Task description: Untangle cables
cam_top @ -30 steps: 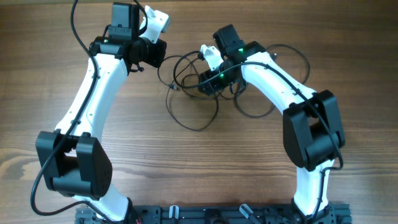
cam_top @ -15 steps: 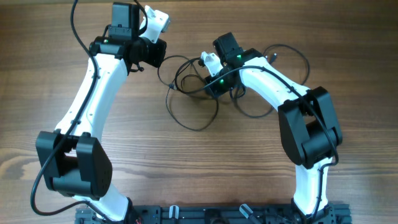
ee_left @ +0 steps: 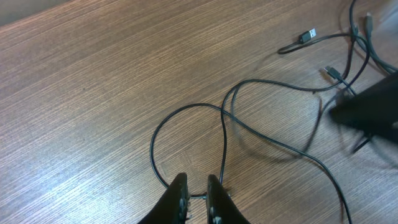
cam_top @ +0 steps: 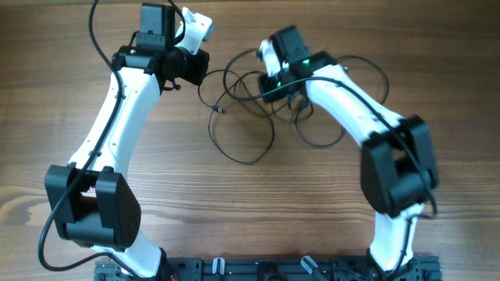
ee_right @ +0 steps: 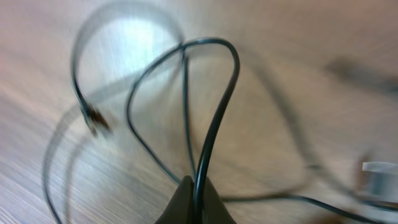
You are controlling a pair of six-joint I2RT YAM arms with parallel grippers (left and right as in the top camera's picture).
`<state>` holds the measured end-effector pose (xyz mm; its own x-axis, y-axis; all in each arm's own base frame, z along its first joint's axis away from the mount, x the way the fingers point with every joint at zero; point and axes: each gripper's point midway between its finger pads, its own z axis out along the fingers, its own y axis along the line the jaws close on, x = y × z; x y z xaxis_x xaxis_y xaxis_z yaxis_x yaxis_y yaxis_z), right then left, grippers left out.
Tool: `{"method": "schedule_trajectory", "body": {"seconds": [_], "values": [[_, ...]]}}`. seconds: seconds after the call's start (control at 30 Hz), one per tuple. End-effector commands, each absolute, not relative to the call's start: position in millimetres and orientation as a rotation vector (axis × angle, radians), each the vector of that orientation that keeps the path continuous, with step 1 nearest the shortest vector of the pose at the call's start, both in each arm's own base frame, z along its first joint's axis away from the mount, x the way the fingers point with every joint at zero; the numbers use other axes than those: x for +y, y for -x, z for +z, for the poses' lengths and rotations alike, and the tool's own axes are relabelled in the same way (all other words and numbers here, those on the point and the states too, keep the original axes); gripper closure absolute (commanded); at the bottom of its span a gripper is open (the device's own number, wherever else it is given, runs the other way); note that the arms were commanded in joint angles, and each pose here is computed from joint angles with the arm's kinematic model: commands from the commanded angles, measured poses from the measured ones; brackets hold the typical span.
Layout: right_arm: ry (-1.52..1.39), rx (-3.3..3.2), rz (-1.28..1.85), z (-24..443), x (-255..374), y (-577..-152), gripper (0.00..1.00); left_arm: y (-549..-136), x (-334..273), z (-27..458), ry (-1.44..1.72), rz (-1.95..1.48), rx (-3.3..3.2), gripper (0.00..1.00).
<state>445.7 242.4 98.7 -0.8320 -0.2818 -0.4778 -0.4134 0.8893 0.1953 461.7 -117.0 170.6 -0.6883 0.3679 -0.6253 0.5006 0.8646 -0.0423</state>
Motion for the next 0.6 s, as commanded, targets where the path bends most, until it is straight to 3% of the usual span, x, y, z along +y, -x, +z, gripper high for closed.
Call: {"method": "schedule_trajectory", "body": {"seconds": [0.0,0.27,0.57], "values": [[0.348,2.323,0.308,235.0,218.0,-466.1,0.96,-457.5,-119.8,184.5,-0.626,-0.300,2.374,0.87],[0.202,2.052,0.283,369.3,173.3,-432.5,0.96,-454.7,-127.4,186.5,-0.644,-0.359,2.360,0.87],[-0.003,1.869,0.059,451.6,107.1,-402.4,0.96,-453.2,-127.4,186.1,-0.645,-0.362,2.366,0.87]]}}
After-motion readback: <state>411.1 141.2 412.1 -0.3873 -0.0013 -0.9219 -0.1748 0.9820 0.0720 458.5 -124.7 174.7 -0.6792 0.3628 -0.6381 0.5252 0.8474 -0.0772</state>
